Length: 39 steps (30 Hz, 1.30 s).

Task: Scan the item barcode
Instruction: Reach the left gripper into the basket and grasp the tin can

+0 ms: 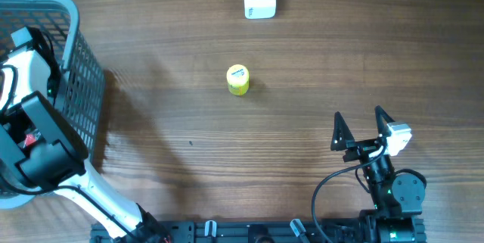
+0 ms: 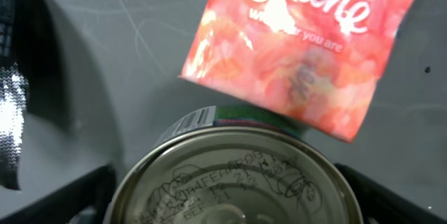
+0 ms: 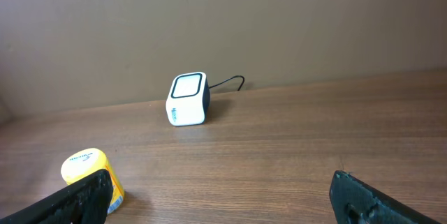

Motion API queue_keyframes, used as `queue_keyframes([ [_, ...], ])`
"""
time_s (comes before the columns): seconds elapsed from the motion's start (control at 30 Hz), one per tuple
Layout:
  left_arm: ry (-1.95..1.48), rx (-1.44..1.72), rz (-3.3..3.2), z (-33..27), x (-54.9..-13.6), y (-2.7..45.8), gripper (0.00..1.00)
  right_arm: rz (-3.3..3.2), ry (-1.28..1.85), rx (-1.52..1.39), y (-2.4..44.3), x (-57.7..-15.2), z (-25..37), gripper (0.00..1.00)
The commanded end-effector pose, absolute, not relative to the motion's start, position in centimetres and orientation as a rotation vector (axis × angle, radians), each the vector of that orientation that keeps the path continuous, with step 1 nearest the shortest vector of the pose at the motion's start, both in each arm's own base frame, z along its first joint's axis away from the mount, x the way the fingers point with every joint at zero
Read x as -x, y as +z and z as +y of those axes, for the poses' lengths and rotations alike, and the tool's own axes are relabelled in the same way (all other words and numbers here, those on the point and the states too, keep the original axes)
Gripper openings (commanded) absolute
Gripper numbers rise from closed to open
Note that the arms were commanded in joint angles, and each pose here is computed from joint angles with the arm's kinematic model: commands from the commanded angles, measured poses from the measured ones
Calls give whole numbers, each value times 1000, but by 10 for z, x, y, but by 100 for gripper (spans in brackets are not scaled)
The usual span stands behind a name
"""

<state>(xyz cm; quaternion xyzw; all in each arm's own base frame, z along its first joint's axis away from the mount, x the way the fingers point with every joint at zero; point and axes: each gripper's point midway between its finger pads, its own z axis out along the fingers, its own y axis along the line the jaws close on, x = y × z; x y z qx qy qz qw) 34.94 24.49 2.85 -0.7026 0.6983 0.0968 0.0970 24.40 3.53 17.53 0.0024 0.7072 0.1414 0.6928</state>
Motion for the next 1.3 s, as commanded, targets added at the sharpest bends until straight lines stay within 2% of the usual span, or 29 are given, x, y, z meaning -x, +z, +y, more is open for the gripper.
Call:
queue_keyframes([
  [0.0,326,2088,2091,246,-346,18,87,1570,319,-12,177,-244,35,100],
  [0.07,328,2092,2095,245,-345,18,75,1570,319,-12,177,-244,35,100],
  [0.13,329,2099,2106,243,-342,18,73,1570,319,-12,177,-244,35,100],
  [0.27,340,2111,2124,240,-337,17,63,1570,319,-12,177,-244,35,100],
  [0.47,331,2103,2108,240,-335,35,62,1570,319,-12,177,-244,35,100],
  [0.5,311,2084,2071,242,-337,51,60,1570,319,-12,177,-244,35,100],
  [0.67,235,1968,1934,250,-336,131,60,1570,319,-12,177,-244,35,100],
  [0.8,157,1863,1819,240,-320,207,58,1570,319,-12,177,-244,35,100],
  [0.87,102,1829,1794,232,-315,228,58,1570,319,-12,177,-244,35,100],
  [0.93,31,1766,1733,216,-299,268,58,1570,319,-12,177,-244,35,100],
  [1.1,-220,1558,1703,163,-285,333,60,1570,319,-12,177,-244,35,100],
  [1.27,-523,1311,1779,88,-285,371,60,1570,318,-12,177,-244,35,100],
])
